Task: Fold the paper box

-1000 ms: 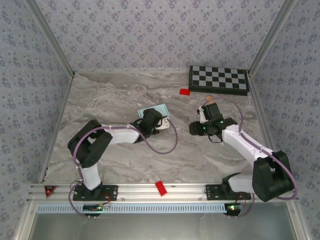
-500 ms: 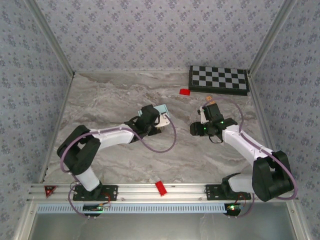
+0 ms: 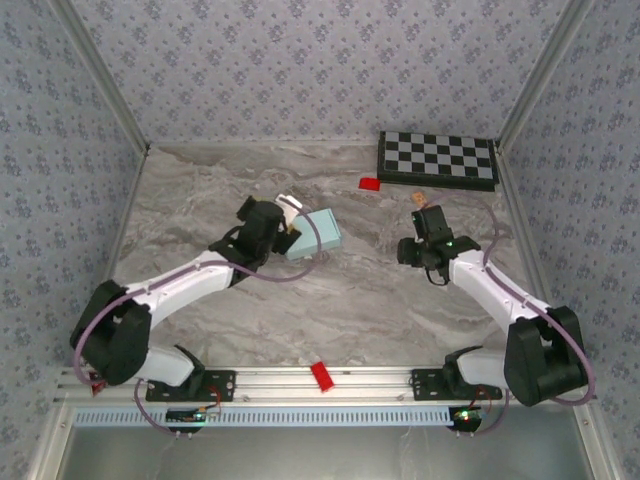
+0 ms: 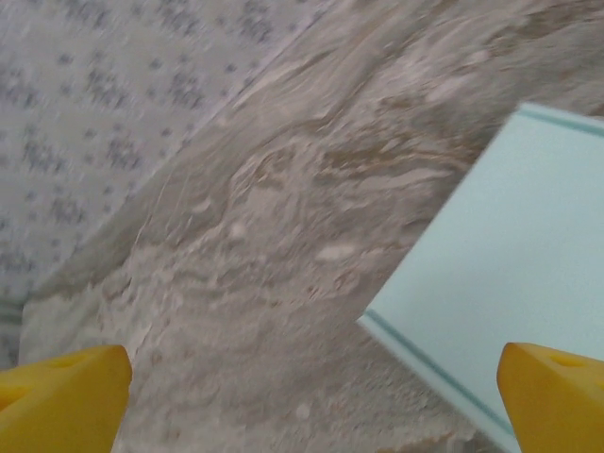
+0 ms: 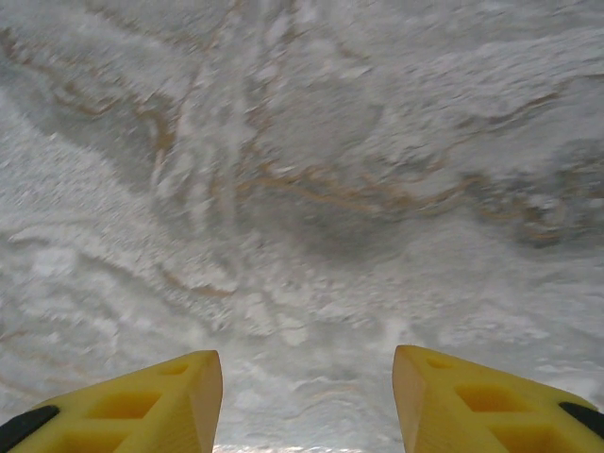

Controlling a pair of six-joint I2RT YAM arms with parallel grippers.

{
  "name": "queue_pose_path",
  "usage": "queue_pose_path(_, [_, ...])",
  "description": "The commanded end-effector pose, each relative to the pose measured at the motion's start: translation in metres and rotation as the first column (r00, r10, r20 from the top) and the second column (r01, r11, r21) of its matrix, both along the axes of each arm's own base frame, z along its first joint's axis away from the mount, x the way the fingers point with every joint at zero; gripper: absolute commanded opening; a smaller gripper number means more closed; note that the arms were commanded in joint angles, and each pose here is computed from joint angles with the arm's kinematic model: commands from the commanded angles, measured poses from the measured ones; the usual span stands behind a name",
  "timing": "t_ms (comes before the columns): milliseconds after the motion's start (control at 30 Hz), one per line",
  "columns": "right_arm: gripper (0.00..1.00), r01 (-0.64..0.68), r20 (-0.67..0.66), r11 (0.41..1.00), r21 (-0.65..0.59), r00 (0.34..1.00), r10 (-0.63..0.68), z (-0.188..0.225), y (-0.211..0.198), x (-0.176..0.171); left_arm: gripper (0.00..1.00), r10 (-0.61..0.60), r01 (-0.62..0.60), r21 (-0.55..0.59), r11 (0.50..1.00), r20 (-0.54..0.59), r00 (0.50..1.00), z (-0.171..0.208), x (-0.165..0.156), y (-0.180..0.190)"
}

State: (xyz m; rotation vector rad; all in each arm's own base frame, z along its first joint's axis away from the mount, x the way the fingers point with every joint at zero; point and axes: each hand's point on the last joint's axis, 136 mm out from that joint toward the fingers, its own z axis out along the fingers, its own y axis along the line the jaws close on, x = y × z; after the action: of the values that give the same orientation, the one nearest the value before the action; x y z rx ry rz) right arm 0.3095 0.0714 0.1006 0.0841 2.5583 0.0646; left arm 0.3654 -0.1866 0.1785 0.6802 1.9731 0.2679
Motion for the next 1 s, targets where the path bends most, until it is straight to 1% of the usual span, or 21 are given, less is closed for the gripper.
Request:
queue_pose_path(0, [0.52, 0.115, 0.054, 0.990, -0.081, 0.992, -0.110, 0.005, -0.031, 0.004, 0.99, 0.223, -0.226, -0.168, 0.960, -0.036, 0.974, 0.013, -0.002, 0.046])
queue_pose_path(67, [0.52, 0.137, 0.077, 0.986, -0.091, 0.989, -0.130, 0.007, -0.039, 0.009, 0.99, 0.274, -0.280, -0.201, 0.939, -0.059, 0.960, 0.014, -0.005, 0.064])
queue_pose_path(167, [0.52, 0.167, 0.099, 0.981, -0.101, 0.983, -0.157, 0.006, -0.052, 0.015, 0.99, 0.357, -0.359, -0.218, 0.907, -0.051, 0.933, 0.015, -0.011, 0.092])
queue_pose_path(333, [0.52, 0.222, 0.128, 0.970, -0.100, 0.970, -0.209, 0.000, -0.074, 0.024, 0.99, 0.488, -0.492, -0.236, 0.838, -0.080, 0.869, 0.008, -0.021, 0.142])
queue_pose_path(433, [0.52, 0.237, 0.146, 0.970, -0.048, 0.963, -0.228, -0.002, -0.085, 0.030, 1.00, 0.530, -0.536, -0.229, 0.813, -0.093, 0.843, 0.000, -0.025, 0.164])
queue_pose_path(600, [0.52, 0.250, 0.211, 0.967, -0.051, 0.949, -0.234, -0.002, -0.102, 0.038, 1.00, 0.593, -0.603, -0.238, 0.762, -0.117, 0.796, -0.017, -0.028, 0.195])
queue_pose_path(700, [0.52, 0.249, 0.238, 0.968, -0.031, 0.942, -0.235, -0.005, -0.107, 0.041, 1.00, 0.613, -0.625, -0.257, 0.738, -0.134, 0.779, -0.032, -0.027, 0.209])
queue_pose_path(767, [0.53, 0.249, 0.251, 0.968, -0.023, 0.939, -0.236, -0.007, -0.111, 0.043, 1.00, 0.610, -0.625, -0.266, 0.734, -0.146, 0.779, -0.040, -0.026, 0.213])
queue_pose_path(800, [0.53, 0.252, 0.253, 0.968, -0.020, 0.938, -0.239, -0.007, -0.113, 0.044, 1.00, 0.597, -0.613, -0.270, 0.742, -0.148, 0.788, -0.044, -0.025, 0.213])
queue_pose_path(900, [0.53, 0.240, 0.263, 0.971, -0.016, 0.938, -0.228, -0.010, -0.115, 0.049, 1.00, 0.520, -0.532, -0.306, 0.790, -0.127, 0.845, -0.052, -0.019, 0.201])
queue_pose_path(967, [0.53, 0.216, 0.276, 0.976, -0.013, 0.939, -0.205, -0.011, -0.113, 0.053, 1.00, 0.486, -0.495, -0.330, 0.804, -0.116, 0.866, -0.057, -0.016, 0.196])
